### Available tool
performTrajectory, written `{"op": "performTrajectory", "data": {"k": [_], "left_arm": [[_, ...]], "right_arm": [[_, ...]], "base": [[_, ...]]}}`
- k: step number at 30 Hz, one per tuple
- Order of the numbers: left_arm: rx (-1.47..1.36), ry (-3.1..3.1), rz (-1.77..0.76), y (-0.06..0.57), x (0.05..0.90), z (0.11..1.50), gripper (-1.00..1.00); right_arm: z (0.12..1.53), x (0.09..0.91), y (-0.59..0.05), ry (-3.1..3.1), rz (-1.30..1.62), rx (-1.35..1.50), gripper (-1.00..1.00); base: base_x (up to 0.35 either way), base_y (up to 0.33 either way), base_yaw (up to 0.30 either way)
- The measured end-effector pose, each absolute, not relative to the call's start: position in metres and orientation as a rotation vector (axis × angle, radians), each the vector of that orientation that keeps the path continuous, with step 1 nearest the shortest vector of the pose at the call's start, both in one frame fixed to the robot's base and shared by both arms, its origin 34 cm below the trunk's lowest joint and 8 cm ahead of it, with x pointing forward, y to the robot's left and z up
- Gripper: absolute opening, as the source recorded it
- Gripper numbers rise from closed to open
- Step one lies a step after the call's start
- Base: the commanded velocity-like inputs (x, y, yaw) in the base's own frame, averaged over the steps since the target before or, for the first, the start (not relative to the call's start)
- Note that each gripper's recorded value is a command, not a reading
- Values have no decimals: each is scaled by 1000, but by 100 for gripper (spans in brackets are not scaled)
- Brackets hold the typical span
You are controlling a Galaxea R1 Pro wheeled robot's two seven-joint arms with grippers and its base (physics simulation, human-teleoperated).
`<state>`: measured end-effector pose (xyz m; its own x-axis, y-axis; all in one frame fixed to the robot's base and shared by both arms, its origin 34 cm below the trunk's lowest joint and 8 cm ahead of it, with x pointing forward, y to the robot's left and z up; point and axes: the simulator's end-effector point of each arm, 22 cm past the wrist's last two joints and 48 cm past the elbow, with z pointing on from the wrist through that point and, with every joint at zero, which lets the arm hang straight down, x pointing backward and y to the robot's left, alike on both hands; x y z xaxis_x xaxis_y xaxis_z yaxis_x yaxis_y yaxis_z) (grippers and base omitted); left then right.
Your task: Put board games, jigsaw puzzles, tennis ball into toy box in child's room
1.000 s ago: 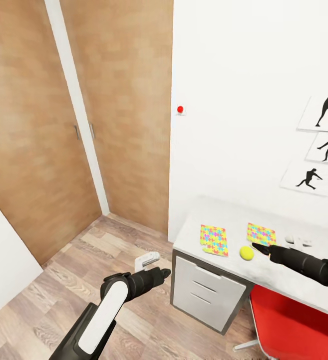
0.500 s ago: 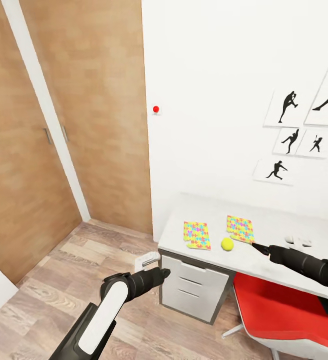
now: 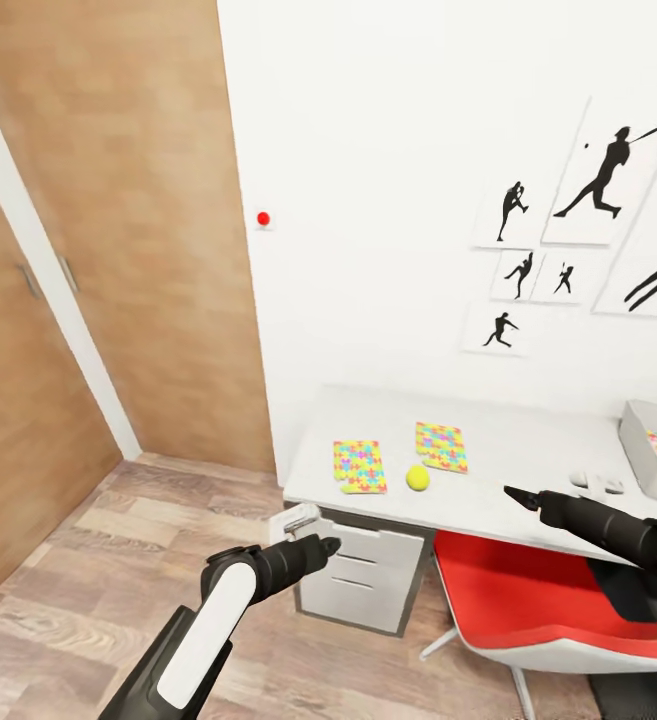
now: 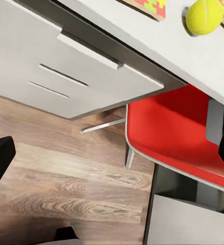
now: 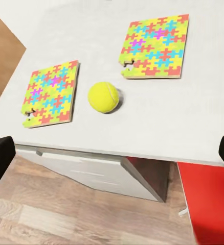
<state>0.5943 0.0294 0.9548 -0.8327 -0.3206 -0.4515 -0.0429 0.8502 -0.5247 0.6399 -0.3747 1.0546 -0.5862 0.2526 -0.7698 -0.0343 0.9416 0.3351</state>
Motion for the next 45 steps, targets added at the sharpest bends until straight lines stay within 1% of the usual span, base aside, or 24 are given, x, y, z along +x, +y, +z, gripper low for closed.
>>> {"op": "performTrajectory", "data": {"k": [8,26,45], "left_arm": [[-286,2486,-672,36,596,950,100],[-316,2513,-641,45,594,935,100],[-402,2535,-599,63,595,913,100]], "right_arm": [[1054,640,-373,2165,397,152,100],[1045,637,-361,2190,411,122,100],[1032,641,-370,2307,430,154,100]], "base": [[140,178,-79],[204,250,-5],[209,255,0]]}}
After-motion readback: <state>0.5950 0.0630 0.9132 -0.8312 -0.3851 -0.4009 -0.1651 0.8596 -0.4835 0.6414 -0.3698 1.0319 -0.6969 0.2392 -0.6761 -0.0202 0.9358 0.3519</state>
